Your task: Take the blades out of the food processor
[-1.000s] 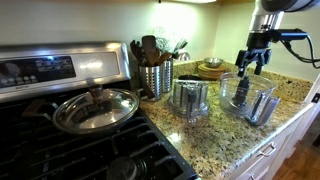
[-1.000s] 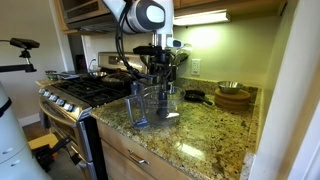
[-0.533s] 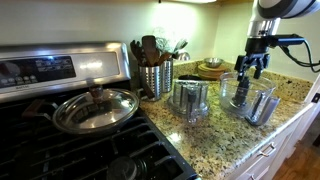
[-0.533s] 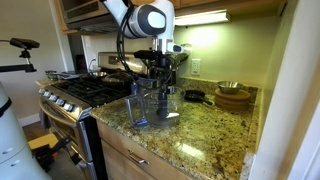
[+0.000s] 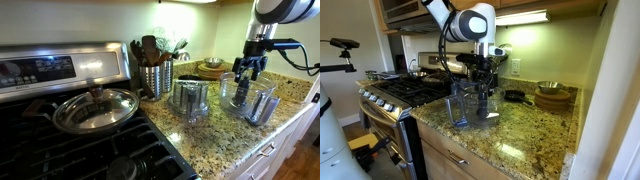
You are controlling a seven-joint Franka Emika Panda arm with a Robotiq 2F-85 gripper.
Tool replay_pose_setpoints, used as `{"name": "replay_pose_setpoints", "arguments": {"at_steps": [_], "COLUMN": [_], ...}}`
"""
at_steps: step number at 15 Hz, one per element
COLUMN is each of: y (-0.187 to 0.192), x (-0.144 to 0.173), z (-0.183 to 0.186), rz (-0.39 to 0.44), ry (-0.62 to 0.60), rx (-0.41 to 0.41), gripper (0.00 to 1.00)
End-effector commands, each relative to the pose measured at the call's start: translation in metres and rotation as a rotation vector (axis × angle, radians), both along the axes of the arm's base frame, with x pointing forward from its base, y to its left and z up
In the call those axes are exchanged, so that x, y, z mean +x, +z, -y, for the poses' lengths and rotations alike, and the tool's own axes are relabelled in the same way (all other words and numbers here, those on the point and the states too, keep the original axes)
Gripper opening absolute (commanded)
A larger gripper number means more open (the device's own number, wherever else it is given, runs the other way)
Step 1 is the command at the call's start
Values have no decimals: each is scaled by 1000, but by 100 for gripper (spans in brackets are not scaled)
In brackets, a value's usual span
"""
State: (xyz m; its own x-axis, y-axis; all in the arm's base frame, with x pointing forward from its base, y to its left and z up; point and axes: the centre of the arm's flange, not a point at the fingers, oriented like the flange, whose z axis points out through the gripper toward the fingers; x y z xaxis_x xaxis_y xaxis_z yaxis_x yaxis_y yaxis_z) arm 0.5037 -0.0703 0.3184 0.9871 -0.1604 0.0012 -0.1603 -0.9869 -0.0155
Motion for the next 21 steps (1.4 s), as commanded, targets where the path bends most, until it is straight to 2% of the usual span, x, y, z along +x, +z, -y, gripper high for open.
{"name": "replay_pose_setpoints", "arguments": {"at_steps": [1, 2, 3, 4, 6, 8, 9, 11, 12, 13, 14, 15, 18, 21], "y": [-1, -2, -3, -5, -9, -12, -13, -16, -16, -17, -16, -15, -6, 1], "x": [2, 2, 2, 3, 6, 7, 7, 9, 8, 8, 7, 6, 1, -2], "z": [8, 9, 10, 11, 13, 13, 13, 14, 14, 14, 14, 14, 11, 7], "rz": [11, 12, 12, 16, 13, 9, 8, 2, 0, 0, 2, 0, 8, 1], "ry": [-35, -39, -46, -47, -52, -58, -60, -63, -65, -67, -66, -69, -67, -65], "rx": [18, 22, 24, 27, 34, 41, 41, 41, 39, 36, 34, 33, 22, 6], "gripper": [100, 98, 84, 78, 72, 72, 76, 75, 56, 49, 48, 42, 21, 21]}}
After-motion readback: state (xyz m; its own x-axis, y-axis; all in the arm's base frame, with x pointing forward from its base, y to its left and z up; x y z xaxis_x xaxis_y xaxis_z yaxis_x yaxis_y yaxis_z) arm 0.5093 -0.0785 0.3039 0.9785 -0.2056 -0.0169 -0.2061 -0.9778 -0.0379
